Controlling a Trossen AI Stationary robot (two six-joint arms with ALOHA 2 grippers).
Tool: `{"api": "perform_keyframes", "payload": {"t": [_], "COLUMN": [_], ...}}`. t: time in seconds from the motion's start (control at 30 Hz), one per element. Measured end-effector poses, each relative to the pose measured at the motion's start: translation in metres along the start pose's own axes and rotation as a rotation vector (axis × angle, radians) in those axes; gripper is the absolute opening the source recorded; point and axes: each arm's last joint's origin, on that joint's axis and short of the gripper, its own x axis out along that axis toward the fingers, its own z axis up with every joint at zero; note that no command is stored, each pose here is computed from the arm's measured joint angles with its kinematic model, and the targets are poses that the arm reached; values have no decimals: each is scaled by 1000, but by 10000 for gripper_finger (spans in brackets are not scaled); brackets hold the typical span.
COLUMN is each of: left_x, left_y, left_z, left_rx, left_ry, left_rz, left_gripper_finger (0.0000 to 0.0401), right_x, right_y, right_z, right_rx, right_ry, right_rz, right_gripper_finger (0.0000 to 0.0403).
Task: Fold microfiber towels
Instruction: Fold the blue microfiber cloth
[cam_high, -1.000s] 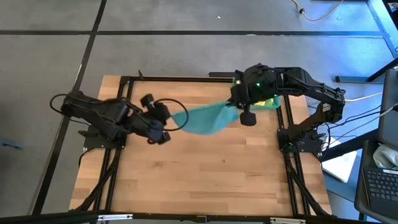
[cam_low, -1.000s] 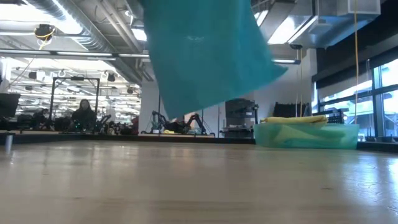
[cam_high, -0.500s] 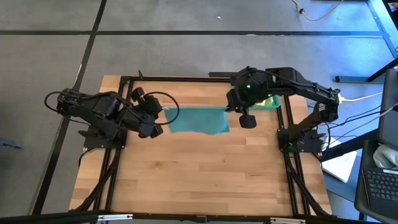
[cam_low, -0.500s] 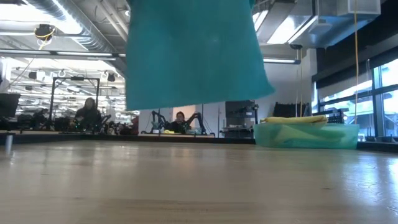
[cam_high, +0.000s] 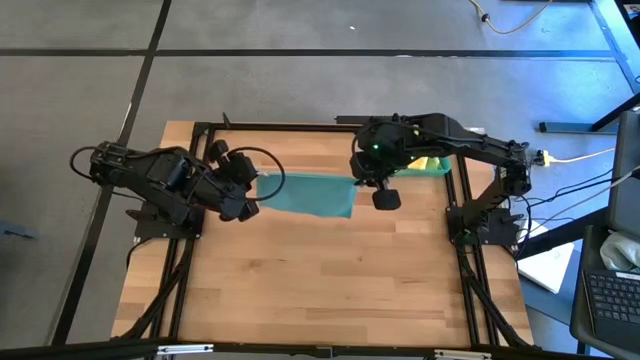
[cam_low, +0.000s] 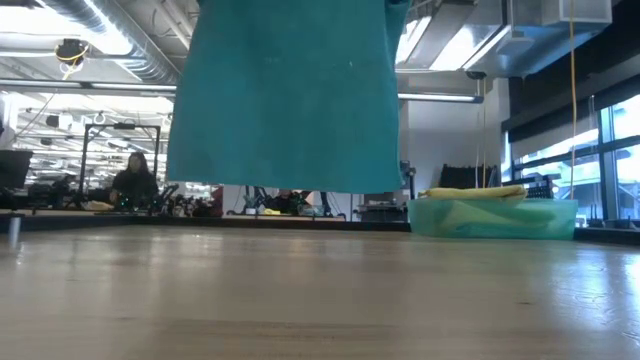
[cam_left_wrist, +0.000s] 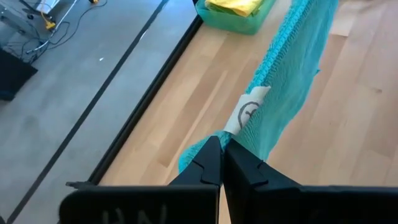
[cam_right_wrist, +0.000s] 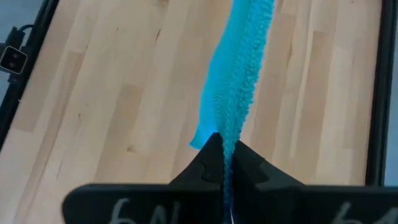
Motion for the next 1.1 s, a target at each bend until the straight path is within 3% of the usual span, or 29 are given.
{"api": "perform_keyframes", "payload": {"t": [0.13,0.37,0.5,0.67,0.8,1.0,1.1], "left_x": [1,19,25,24,35,66,78], "left_y": [5,19,24,17,3,-51,-78], "left_z": [-3,-1,1,-3,-12,-55,-79], "left_rx": [36,105,44,-9,-81,-128,-213], "left_ry": [34,31,72,162,287,364,374], "left_rz": [43,242,230,75,-81,-229,-330], "left_gripper_finger": [0,0,0,0,0,0,0], "right_x": [1,13,17,24,53,122,150], "right_y": [-6,-39,-43,-31,-18,22,44], "right_z": [0,-1,-4,-10,-18,-51,-69], "right_rx": [-16,39,82,151,225,206,229], "right_ry": [11,49,63,18,46,196,235], "right_rz": [-67,-398,-419,-55,217,409,509], "right_gripper_finger": [4,3,4,4,4,4,4]}}
